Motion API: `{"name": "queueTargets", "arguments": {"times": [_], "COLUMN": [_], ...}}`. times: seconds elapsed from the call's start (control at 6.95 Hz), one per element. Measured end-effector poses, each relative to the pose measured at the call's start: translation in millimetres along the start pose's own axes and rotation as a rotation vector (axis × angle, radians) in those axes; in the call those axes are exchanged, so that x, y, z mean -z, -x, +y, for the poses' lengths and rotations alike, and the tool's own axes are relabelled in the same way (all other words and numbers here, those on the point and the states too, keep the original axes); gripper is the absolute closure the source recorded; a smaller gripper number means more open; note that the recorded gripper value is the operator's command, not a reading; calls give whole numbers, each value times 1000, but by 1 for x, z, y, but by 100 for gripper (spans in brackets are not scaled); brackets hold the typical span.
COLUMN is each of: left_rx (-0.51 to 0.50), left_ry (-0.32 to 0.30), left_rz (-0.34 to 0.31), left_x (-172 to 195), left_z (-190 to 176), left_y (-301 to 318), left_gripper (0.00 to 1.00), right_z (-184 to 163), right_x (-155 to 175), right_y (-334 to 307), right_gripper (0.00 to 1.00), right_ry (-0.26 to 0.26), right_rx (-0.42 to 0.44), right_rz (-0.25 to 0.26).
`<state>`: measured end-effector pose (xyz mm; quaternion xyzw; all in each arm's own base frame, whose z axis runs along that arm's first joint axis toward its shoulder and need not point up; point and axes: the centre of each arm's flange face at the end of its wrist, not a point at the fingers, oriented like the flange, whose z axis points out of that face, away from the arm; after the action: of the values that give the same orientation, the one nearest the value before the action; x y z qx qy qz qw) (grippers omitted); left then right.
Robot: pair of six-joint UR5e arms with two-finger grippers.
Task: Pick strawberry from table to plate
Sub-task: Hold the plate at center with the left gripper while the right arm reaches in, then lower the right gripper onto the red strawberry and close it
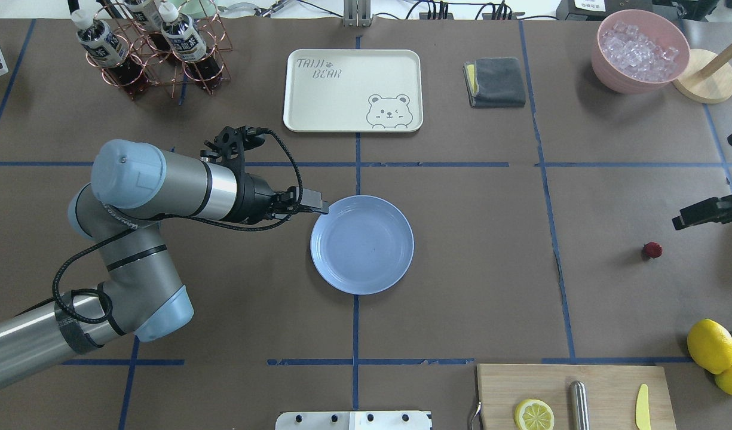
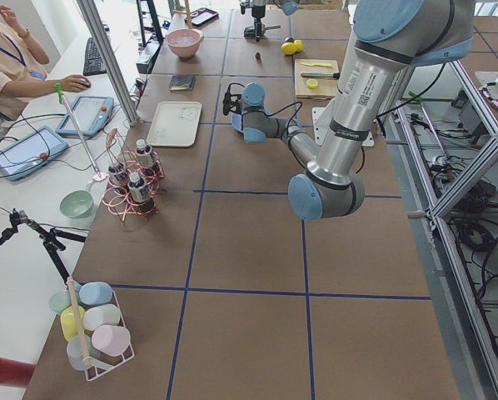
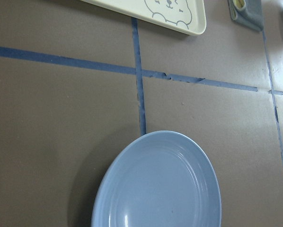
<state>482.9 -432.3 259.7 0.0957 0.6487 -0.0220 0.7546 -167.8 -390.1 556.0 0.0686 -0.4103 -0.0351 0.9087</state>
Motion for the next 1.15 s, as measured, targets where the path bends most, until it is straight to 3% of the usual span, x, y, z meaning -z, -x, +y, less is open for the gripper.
{"name": "queueTargets", "arguments": {"times": [0.43, 0.72, 1.01, 1.15], "left_rx": [2, 4, 5, 5], "left_ry": [1, 2, 3, 3], "left_rz": [-9, -13, -15, -15], "left_x": [-3, -5, -6, -6], "left_z": [0, 0, 0, 0], "left_y": [4, 6, 7, 7], "left_gripper": [6, 6, 6, 6], "right_z": [7, 8, 10, 11], "right_x": [-39, -56, -71, -73], "right_y": [5, 7, 6, 5], "right_gripper": [1, 13, 33, 35], "right_ry": [-71, -56, -33, -29], "right_rx": [-32, -44, -44, -46], "right_rz": [-6, 3, 11, 14]}}
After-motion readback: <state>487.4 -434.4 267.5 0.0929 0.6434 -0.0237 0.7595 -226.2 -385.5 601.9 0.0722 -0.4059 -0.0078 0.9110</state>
